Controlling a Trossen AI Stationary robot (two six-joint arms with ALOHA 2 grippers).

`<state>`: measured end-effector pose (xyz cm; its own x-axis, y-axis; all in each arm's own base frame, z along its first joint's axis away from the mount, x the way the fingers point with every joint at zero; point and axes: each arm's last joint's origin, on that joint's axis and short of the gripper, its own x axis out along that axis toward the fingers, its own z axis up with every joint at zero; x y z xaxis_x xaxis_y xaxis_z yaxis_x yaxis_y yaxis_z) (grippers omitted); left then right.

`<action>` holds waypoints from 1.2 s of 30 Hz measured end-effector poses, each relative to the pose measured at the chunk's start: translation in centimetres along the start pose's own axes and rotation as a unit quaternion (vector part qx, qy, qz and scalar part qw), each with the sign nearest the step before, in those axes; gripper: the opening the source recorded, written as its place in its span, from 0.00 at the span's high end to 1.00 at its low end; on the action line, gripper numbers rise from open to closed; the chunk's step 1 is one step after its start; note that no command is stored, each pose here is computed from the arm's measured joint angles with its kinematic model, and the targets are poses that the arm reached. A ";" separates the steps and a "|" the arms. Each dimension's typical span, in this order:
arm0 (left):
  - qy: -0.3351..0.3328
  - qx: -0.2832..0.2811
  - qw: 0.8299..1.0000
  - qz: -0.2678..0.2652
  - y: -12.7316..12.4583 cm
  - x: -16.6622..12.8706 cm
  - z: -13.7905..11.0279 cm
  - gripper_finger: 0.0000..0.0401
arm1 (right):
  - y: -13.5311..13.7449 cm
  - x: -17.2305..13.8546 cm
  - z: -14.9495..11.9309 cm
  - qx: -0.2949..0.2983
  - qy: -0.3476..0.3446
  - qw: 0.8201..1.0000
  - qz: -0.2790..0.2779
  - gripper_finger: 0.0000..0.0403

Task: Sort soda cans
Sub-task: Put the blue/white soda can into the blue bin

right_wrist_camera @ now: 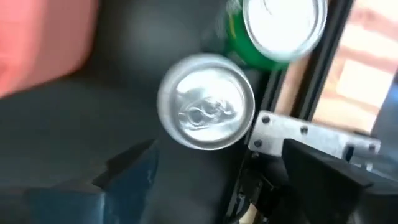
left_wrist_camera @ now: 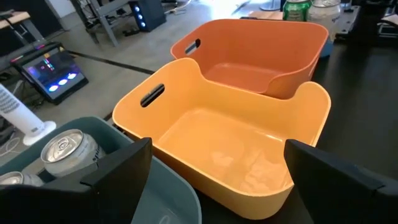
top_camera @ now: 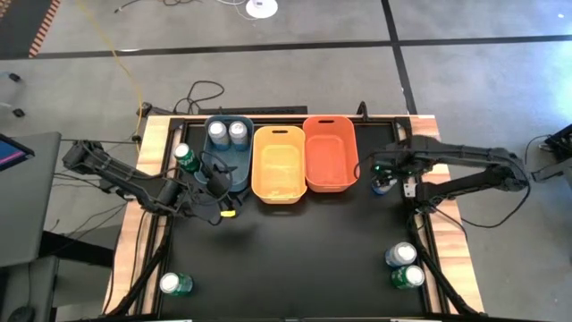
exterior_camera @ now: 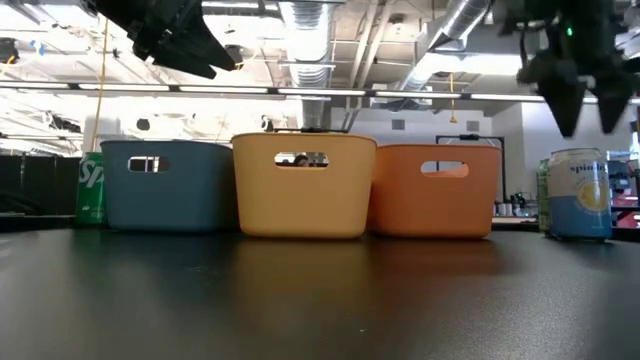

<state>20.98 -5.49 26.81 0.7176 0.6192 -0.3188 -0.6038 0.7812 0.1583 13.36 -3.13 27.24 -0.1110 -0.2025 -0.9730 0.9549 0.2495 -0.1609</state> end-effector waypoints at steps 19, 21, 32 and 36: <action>0.000 -0.005 1.000 -0.001 0.0 0.0 0.0 0.10 | 0.9 4.6 2.0 0.022 -0.015 0.998 0.061 0.03; 0.000 -0.005 1.000 -0.001 0.0 0.0 0.0 0.10 | 1.0 4.6 2.1 0.024 -0.019 0.997 0.067 0.07; -0.006 -0.021 1.000 0.013 0.0 -0.1 0.0 0.10 | 1.8 3.6 0.3 -0.034 -0.009 0.996 0.077 0.33; -0.004 -0.020 1.000 -0.001 -0.2 -0.3 0.0 0.10 | 2.4 1.3 -1.1 -0.062 -0.005 0.993 0.098 0.33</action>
<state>20.87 -5.81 26.84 0.7218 0.6181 -0.3112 -0.6156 0.7790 0.1192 15.19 -1.80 25.42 0.0772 -0.1486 -0.9859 0.9166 0.3997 0.0115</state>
